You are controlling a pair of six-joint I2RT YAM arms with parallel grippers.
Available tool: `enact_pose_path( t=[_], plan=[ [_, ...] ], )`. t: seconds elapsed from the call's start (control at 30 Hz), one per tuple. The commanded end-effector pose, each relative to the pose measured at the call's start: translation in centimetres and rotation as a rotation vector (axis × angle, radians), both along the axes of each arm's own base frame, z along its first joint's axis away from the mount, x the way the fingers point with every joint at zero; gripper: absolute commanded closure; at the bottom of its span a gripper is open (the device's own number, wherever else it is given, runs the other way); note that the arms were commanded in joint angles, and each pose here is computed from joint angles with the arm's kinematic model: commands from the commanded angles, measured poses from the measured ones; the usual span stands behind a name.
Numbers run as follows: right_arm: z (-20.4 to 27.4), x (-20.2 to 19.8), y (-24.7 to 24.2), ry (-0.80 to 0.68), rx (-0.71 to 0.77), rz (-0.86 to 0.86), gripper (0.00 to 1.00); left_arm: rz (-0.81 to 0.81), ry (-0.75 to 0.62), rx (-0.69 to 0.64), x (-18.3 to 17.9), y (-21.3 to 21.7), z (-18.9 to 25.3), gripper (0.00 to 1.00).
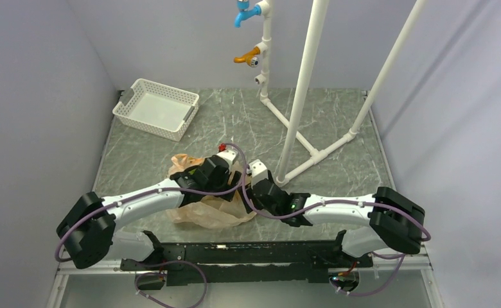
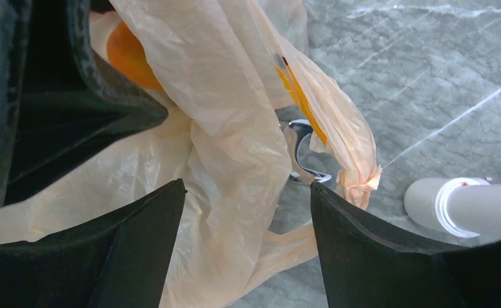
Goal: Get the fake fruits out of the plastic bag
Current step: Take out the fake fruit from the plastic bag.
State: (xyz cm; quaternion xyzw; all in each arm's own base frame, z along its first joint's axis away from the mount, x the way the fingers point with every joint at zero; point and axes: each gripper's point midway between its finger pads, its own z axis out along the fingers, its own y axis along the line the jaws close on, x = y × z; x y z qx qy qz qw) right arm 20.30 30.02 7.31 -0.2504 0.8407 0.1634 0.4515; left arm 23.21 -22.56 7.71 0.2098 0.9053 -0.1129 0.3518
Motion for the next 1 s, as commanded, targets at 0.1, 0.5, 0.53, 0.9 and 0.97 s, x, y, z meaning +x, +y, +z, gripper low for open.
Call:
enact_pose_path(
  t=[0.1,0.5,0.53,0.9,0.97],
  plan=[
    [-0.4,0.0,-0.4,-0.009,0.014,-0.025,0.21,-0.043,-0.052,0.024,1.6,-0.9,-1.1,0.15],
    [-0.1,1.0,1.8,-0.047,0.029,0.005,0.58,0.007,-0.067,0.079,2.7,-0.4,-0.9,0.46],
    [-0.1,1.0,1.8,-0.047,0.029,0.002,0.64,0.005,-0.068,0.069,2.5,-0.3,-0.5,0.49],
    [2.3,1.4,1.8,-0.093,0.095,-0.008,0.79,-0.05,-0.034,-0.119,-2.6,1.1,5.7,0.6],
    [2.8,1.6,1.6,-0.113,0.099,-0.018,0.8,-0.051,-0.007,-0.143,-4.0,1.8,6.0,0.6]
  ],
)
